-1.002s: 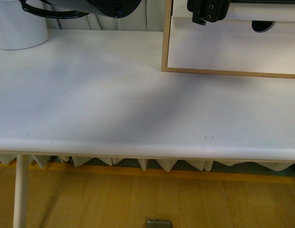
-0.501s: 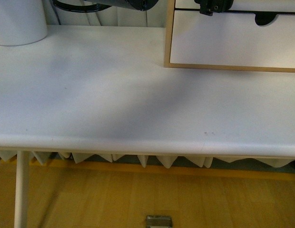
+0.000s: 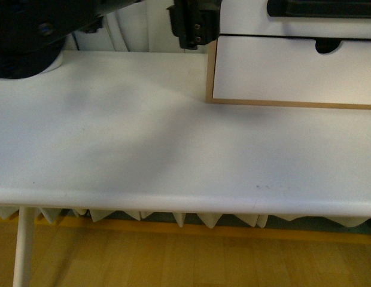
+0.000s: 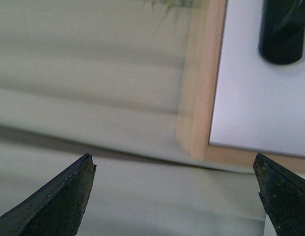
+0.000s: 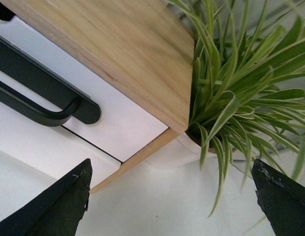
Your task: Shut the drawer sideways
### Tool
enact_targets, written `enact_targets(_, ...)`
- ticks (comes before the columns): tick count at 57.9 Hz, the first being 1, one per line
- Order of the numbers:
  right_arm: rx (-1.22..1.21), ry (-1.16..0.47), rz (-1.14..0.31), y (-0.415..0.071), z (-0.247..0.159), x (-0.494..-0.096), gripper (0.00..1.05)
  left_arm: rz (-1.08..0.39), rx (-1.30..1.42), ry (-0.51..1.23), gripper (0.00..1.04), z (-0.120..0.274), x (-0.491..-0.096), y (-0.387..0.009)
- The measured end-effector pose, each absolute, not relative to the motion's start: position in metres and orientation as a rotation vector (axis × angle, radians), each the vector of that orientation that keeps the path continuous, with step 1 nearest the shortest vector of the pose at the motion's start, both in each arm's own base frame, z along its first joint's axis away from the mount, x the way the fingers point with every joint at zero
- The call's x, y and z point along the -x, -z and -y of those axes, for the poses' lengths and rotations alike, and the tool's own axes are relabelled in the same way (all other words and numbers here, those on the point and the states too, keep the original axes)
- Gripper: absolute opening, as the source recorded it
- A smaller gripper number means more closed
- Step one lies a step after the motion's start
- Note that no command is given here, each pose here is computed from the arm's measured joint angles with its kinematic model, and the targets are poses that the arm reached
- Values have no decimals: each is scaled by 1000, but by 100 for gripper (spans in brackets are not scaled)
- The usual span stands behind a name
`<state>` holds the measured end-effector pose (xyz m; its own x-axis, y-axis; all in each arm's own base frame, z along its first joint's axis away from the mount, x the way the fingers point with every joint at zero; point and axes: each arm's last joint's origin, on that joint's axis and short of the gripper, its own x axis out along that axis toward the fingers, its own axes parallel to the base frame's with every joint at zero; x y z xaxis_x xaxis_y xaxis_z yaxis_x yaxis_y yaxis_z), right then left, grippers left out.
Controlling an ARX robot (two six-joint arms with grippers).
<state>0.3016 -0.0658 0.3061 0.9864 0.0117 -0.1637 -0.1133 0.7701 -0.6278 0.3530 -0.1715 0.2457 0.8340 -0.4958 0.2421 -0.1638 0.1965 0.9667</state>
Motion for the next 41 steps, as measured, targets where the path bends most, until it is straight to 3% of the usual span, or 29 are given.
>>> enact_targets(15,640,39,-60,-297,50,-231,95,424,-1216,176,98,98,-285,-230)
enact_targets(20,596,62,-50,-284,42,-203,95,298,-1093,146,98,68,-253,-221)
enact_targets(36,426,135,-70,-250,28,-141,95,43,-756,41,98,13,-184,-194)
enact_targets(41,379,142,-38,-245,24,-131,95,21,-685,25,98,8,-172,-190)
